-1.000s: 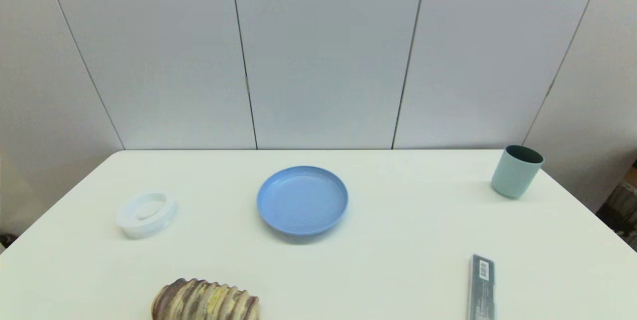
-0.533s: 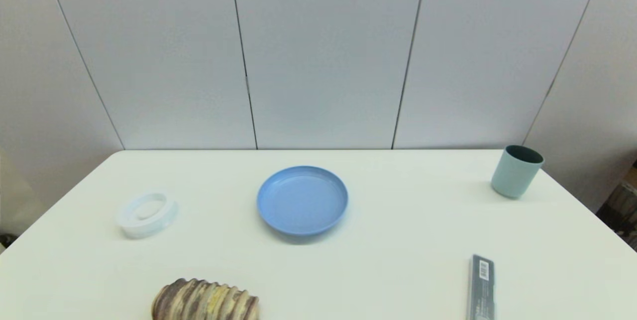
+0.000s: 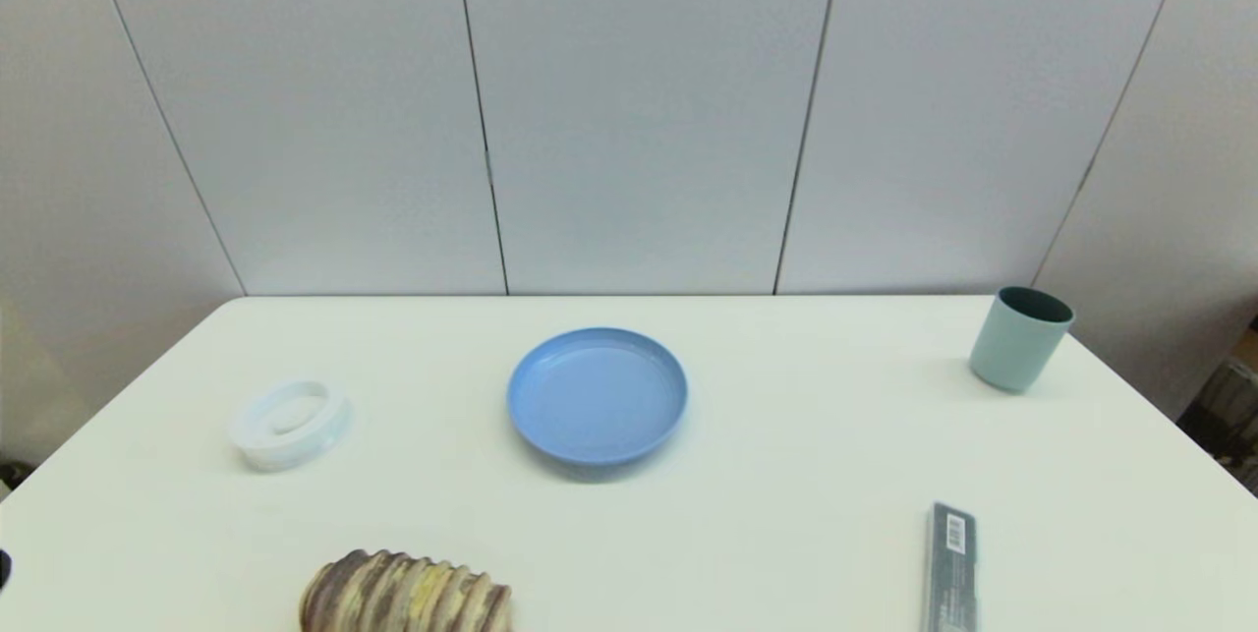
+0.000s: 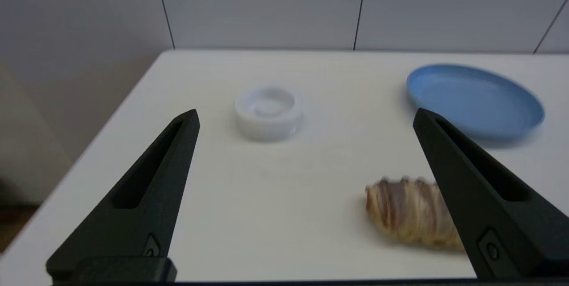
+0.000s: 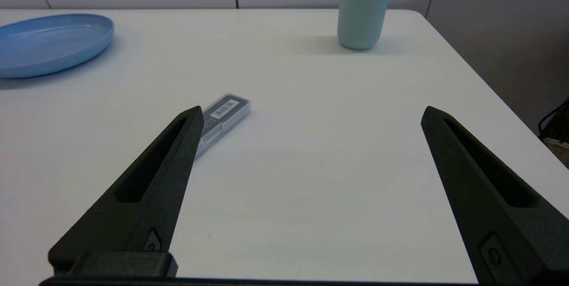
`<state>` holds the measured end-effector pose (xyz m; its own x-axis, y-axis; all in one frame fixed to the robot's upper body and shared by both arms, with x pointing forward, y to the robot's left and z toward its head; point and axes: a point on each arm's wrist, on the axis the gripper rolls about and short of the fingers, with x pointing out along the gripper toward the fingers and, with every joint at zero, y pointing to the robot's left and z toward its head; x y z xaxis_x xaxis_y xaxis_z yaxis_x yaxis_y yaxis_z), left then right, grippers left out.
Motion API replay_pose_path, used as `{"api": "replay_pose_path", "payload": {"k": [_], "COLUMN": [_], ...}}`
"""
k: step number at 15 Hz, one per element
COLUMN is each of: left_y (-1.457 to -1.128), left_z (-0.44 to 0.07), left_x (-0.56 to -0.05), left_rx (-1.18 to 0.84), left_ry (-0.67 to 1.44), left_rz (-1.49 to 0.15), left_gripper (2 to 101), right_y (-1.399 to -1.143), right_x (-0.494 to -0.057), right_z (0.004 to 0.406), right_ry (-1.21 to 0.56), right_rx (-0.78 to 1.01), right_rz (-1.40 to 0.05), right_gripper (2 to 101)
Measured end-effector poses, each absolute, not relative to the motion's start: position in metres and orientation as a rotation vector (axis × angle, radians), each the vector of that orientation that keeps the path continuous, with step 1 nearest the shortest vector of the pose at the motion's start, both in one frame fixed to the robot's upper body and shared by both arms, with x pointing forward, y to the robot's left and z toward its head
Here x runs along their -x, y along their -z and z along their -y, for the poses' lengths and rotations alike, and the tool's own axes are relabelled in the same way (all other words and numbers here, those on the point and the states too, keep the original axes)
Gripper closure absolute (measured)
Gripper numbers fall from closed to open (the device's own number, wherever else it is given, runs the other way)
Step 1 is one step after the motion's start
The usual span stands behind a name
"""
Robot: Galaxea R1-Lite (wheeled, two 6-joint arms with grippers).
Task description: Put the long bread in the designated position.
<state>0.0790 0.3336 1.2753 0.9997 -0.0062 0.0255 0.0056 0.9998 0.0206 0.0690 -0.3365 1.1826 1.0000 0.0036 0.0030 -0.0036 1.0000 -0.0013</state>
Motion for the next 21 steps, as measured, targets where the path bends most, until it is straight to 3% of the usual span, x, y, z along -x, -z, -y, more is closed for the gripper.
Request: {"api": "replay_pose_path", "payload": {"k": [5, 9, 16, 21], "left_y": [-1.385, -1.420, -1.401, -1.371], "left_z": [-0.330, -0.320, -0.309, -0.308], "left_x": [-0.133, -0.192, -0.262, -0.284], "left_rx": [-0.133, -0.313, -0.661, -0.866], "left_ry": [0.131, 0.381, 0.892, 1.098], "left_rz": [0.050, -0.004, -0.228, -0.324], "left_gripper": [5.4, 5.4, 5.4, 5.4], "right_y": [-1.183, -1.183, -1.183, -1.183], "right_x": [-0.069, -0.069, -0.069, -0.069], "right_z": [0.336, 0.336, 0.336, 0.336], "right_ry": [-0.003, -0.003, -0.004, -0.004], "right_rx": [0.002, 0.001, 0.001, 0.001], "right_rz": [0.003, 0.003, 0.003, 0.002], "right_gripper": [5.2, 5.2, 5.2, 5.2]}}
